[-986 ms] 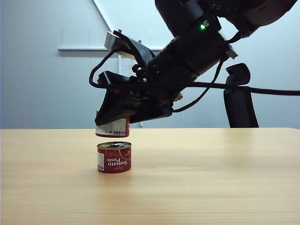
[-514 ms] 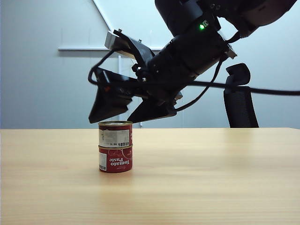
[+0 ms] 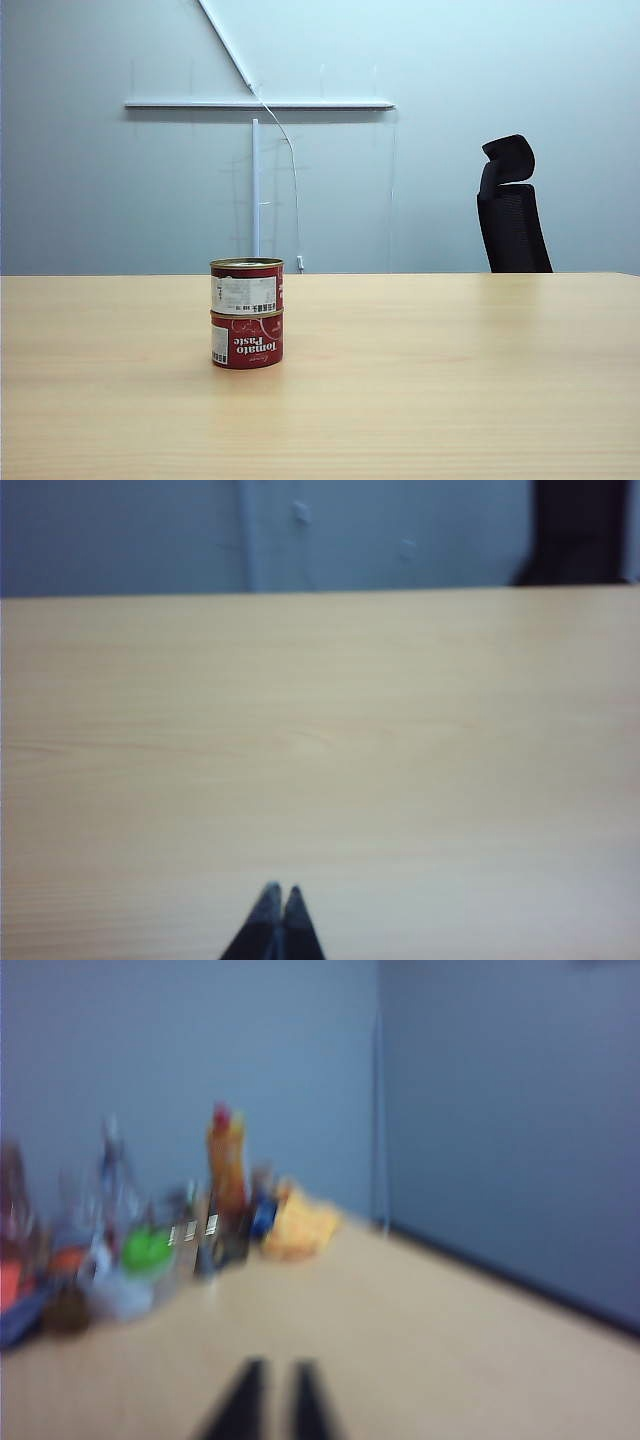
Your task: Stack a can of tomatoes on the right onto the can of tomatoes on the left.
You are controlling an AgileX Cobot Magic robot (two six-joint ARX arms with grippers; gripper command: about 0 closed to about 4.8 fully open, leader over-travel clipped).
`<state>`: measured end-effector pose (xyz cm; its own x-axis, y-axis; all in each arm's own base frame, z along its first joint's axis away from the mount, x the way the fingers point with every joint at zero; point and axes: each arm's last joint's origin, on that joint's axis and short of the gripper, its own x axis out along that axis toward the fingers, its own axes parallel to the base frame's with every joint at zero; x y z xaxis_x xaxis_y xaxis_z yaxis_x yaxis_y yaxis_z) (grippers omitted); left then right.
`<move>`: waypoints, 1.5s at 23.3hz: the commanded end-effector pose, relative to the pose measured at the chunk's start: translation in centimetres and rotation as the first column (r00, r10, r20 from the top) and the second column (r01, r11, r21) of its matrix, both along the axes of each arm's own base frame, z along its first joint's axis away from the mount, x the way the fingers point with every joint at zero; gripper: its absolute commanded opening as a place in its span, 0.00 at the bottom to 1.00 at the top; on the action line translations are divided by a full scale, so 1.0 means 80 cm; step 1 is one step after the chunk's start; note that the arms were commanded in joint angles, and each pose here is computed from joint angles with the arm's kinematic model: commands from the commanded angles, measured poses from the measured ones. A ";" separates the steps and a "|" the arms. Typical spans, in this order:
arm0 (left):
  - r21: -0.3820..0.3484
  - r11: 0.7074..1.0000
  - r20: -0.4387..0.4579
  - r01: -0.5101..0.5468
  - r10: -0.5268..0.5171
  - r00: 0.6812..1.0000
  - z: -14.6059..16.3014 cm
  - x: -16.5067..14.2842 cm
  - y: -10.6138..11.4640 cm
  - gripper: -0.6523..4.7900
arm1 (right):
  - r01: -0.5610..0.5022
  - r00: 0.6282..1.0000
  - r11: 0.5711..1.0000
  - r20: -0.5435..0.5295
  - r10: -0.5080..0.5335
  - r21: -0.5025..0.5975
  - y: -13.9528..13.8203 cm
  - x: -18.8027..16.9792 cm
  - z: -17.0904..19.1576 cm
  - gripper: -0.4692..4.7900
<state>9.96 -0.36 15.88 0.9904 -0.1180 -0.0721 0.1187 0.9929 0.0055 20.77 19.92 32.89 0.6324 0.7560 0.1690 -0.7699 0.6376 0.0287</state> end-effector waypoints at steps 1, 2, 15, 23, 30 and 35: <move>0.005 0.996 0.065 -0.088 0.087 0.994 0.008 -0.003 0.006 0.12 | 0.141 0.990 0.990 -0.011 -0.140 0.020 -0.038 -0.014 0.026 0.08; 0.004 0.995 0.074 -0.098 0.098 0.992 0.009 -0.003 0.006 0.12 | 0.187 0.982 0.982 -0.015 -0.186 0.025 -0.049 -0.019 0.033 0.08; 0.005 0.995 0.069 -0.099 0.099 0.993 0.008 -0.003 0.006 0.12 | 0.503 0.864 0.863 -0.024 -0.503 0.034 -0.150 -0.048 0.065 0.08; 0.005 0.995 0.069 -0.100 0.099 0.993 0.008 -0.003 0.006 0.12 | 0.504 0.862 0.864 -0.057 -0.504 -0.016 -0.149 -0.047 0.057 0.08; 0.005 0.995 0.064 -0.100 0.100 0.993 0.008 -0.003 0.006 0.12 | 0.544 0.834 0.813 0.027 -0.551 -0.209 -0.176 -0.085 0.035 0.08; 0.005 0.995 0.063 -0.100 0.100 0.993 0.007 -0.003 0.006 0.12 | 0.671 0.739 0.732 0.022 -0.674 -0.119 -0.227 -0.098 -0.059 0.08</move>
<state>9.76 0.16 16.33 0.9996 -0.0187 -0.0192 0.0189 0.9997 0.0130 13.78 2.13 27.81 0.9916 0.1289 -0.0132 -0.1296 0.9851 -0.1129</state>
